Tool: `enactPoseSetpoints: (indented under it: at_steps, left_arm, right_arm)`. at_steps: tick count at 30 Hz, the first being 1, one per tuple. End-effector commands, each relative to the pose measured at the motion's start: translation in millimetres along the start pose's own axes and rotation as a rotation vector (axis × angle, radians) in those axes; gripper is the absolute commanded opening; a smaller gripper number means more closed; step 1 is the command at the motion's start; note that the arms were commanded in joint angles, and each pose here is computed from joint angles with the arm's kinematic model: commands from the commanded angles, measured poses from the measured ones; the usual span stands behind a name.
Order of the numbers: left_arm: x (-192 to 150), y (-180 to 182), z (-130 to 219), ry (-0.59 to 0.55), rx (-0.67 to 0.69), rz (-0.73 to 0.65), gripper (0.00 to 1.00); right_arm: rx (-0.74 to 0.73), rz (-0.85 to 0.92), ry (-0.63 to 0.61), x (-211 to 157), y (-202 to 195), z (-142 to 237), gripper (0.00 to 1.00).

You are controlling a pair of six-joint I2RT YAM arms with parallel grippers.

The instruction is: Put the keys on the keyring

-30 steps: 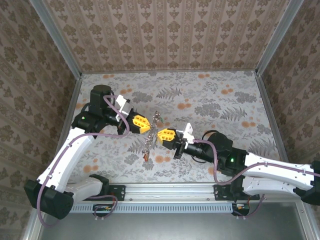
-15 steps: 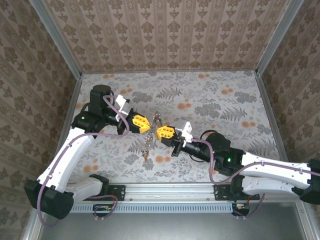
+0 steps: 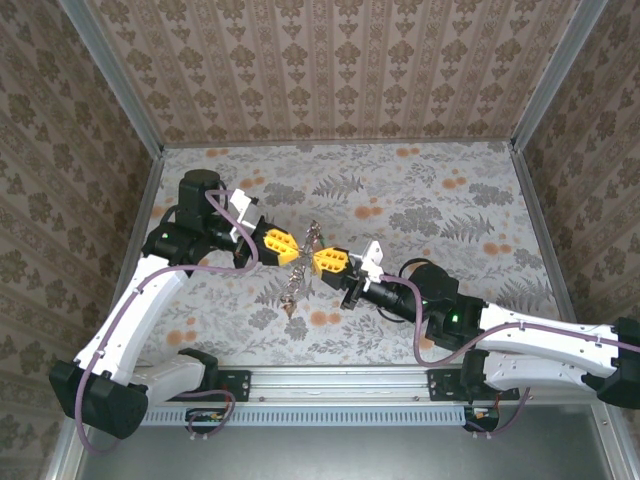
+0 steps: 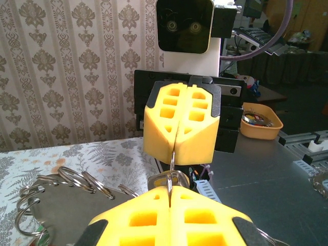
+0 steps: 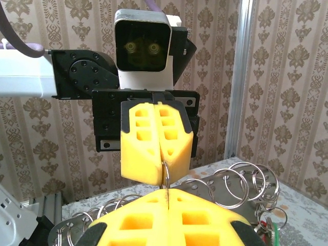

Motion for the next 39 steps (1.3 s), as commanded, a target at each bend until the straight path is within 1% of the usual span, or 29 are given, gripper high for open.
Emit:
enactPoseSetpoints:
  at_steps: [1,13,26,39]
  left_arm:
    - [11.3,-12.9,2.0,-0.032,-0.052,-0.056,0.0]
    - [11.7,-12.5,2.0,-0.031,-0.05,-0.056,0.0]
    - [12.1,-12.0,2.3,-0.029,-0.045,-0.056,0.0]
    - [12.3,-11.6,2.3,-0.028,-0.044,-0.054,0.0]
  right_arm:
    - [-0.034,-0.006,-0.047,9.7,-5.8,-0.1,0.0]
    - [-0.006,-0.026,-0.044,6.4,-3.7,-5.1,0.0]
    - [0.0,-0.042,-0.063,12.6,-4.3,1.6,0.0]
    - [0.021,-0.05,-0.059,10.3,-1.2,-3.3,0.0]
Point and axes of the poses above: each hand's point on the last joint's axis, 136 mm out from that joint toward the fingers, its own z axis back along the fingers, its own y axis along the line the jaws close on, x = y × z, the point moved 5 cm from there along z, back along the fingers, and after that the axes turned 1 degree about z, right-handed, at the moved point
